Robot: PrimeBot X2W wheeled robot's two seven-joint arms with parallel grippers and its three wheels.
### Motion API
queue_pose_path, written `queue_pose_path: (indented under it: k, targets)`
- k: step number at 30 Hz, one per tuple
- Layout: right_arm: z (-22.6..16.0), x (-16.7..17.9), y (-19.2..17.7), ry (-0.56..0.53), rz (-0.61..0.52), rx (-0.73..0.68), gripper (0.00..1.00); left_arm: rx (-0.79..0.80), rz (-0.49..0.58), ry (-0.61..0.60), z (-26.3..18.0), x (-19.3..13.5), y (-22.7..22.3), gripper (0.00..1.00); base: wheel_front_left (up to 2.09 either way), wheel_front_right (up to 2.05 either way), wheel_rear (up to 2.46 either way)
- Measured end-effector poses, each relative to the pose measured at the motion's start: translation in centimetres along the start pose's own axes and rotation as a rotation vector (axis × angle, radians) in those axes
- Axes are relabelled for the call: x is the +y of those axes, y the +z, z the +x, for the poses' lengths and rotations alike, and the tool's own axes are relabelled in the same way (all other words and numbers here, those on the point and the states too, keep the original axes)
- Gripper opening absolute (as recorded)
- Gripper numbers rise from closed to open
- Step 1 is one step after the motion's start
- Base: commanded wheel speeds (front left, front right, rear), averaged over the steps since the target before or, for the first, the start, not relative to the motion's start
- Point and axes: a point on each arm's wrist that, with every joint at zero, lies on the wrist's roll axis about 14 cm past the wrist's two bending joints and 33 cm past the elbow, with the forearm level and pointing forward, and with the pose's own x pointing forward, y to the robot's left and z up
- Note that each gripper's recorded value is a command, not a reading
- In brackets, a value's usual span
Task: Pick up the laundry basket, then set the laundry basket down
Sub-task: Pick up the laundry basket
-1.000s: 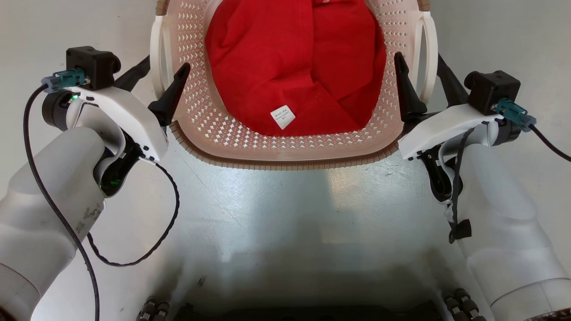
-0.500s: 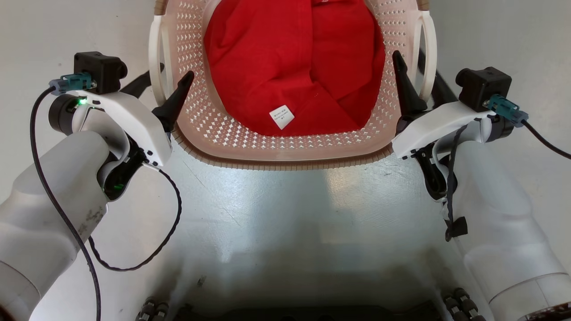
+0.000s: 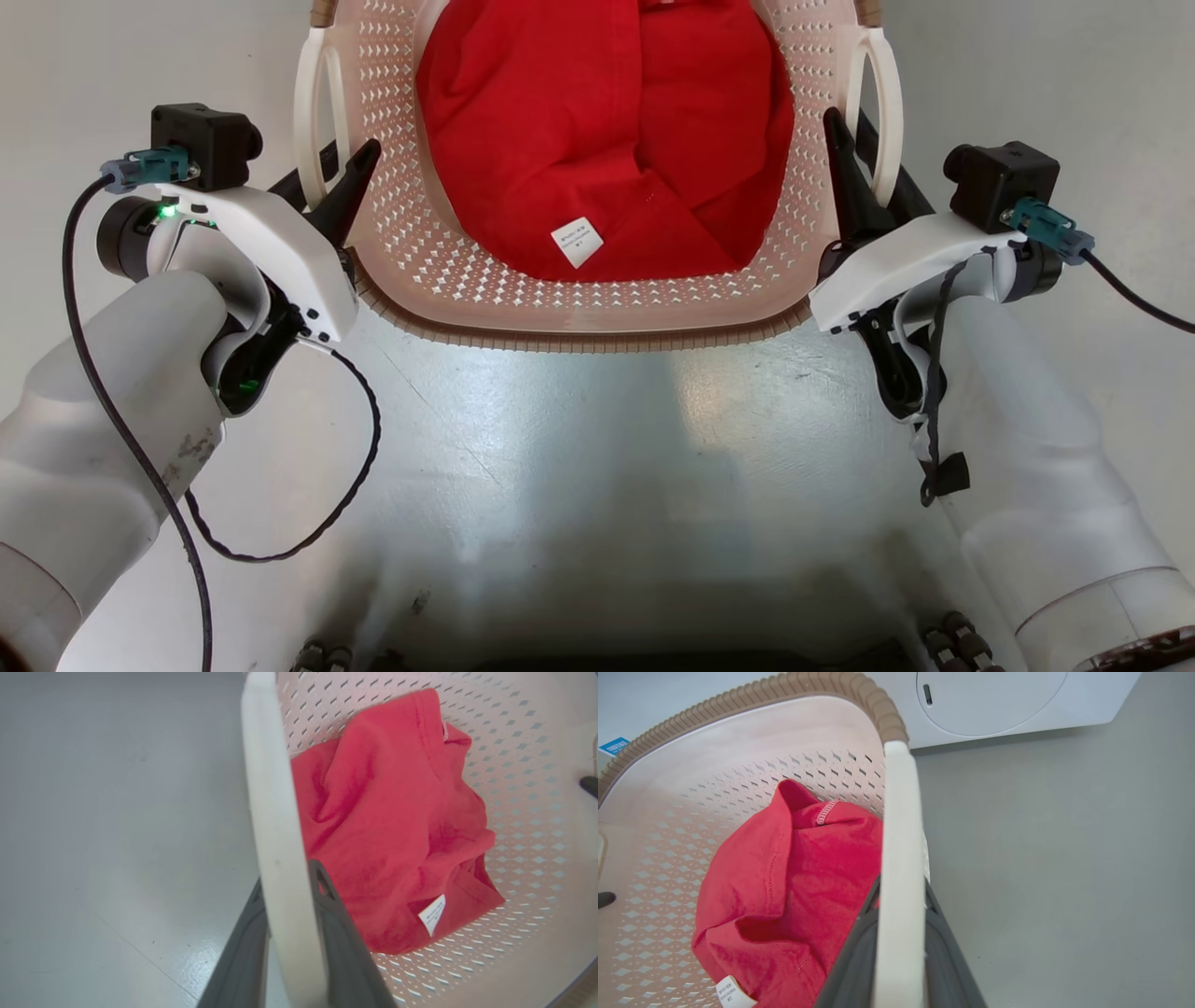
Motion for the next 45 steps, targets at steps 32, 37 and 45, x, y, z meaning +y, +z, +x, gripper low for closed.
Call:
queue_pose_path:
  k: [32, 37, 45]
  targets:
    - [-9.1, 3.9, 4.8, 0.032, -0.005, -0.001, 0.00, -0.004, -0.023, 0.000, -9.0, -5.4, 1.8, 0.00, 0.00, 0.00, 0.00]
    - [-11.0, 4.5, 5.5, 0.038, -0.025, -0.003, 0.00, 0.000, -0.021, 0.001, -10.3, -6.6, 1.6, 0.00, 0.00, 0.00, 0.00]
    - [-14.8, 5.0, 5.4, 0.033, -0.031, 0.018, 0.00, 0.010, -0.021, 0.006, -12.7, -8.8, 0.7, 0.00, 0.00, 0.00, 0.00]
